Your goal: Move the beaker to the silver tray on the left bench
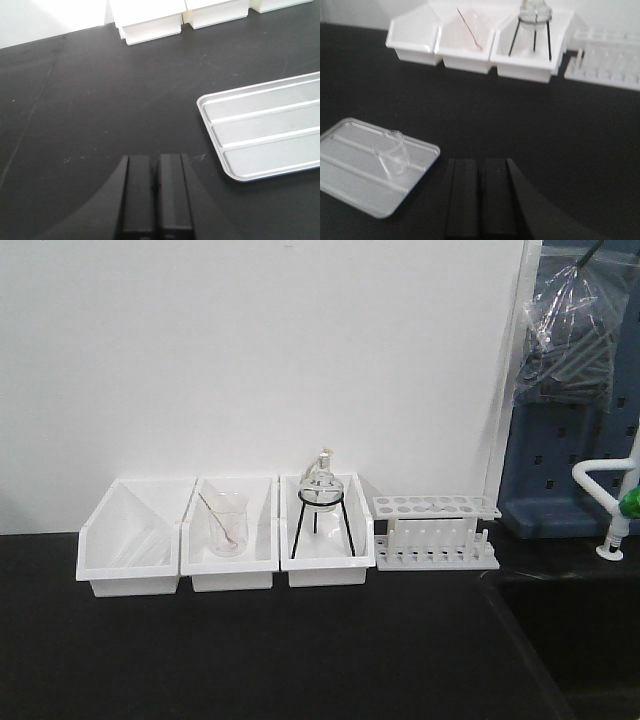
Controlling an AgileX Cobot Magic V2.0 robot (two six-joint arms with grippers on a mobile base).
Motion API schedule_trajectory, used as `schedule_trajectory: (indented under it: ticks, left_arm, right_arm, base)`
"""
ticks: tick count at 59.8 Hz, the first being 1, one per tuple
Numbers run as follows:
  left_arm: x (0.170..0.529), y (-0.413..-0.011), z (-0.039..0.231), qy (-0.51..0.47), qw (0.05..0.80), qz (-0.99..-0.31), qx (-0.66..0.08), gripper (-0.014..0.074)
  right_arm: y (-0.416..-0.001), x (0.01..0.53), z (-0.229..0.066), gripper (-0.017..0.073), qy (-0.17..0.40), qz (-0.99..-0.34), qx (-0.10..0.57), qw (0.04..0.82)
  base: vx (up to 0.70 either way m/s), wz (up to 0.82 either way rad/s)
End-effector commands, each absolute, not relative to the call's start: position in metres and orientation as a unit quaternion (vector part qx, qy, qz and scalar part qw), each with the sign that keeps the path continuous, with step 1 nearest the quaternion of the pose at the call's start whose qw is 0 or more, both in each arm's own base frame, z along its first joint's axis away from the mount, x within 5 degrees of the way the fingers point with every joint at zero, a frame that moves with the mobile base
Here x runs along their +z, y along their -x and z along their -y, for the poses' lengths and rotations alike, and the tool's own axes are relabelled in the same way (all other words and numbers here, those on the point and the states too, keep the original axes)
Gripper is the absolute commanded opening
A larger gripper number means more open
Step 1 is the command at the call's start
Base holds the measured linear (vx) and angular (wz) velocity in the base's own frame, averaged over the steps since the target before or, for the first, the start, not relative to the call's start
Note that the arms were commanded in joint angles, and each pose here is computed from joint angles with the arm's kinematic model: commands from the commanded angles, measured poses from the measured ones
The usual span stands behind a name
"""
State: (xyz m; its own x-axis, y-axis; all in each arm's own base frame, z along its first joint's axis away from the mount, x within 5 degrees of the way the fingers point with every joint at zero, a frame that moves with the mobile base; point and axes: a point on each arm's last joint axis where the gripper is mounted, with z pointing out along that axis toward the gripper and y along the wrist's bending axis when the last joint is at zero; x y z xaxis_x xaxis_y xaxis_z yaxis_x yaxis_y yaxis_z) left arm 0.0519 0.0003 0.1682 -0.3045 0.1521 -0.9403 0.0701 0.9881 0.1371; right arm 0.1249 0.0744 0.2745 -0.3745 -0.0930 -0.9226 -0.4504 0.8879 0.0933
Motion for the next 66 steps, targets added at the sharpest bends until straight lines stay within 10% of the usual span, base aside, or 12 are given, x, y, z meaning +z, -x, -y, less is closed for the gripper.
schedule_trajectory:
  ticks: [1, 15, 35, 66]
  left_arm:
    - [0.169, -0.054, 0.001, -0.071, 0.614, -0.786, 0.031, 0.0001]
    - [0.169, -0.054, 0.001, -0.071, 0.614, -0.786, 0.031, 0.0001]
    - [0.169, -0.054, 0.001, -0.071, 0.614, -0.786, 0.031, 0.0001]
    - [0.169, -0.054, 0.001, -0.070, 0.614, -0.786, 0.031, 0.0001]
  right_arm:
    - [-0.118, 0.285, -0.075, -0.0011, 0.191, -0.776, 0.187, 0.571]
    - [-0.089, 0.251, -0.042, -0.0011, 0.106, -0.700, 0.205, 0.676]
    - [-0.063, 0.200, -0.007, -0.0011, 0.017, -0.707, 0.058, 0.704]
    - [-0.056, 0.193, -0.005, -0.0011, 0.012, -0.716, 0.047, 0.697]
  base:
    - [0.00, 0.00]
    - [0.00, 0.00]
    - [0.00, 0.00]
    - [0.00, 0.00]
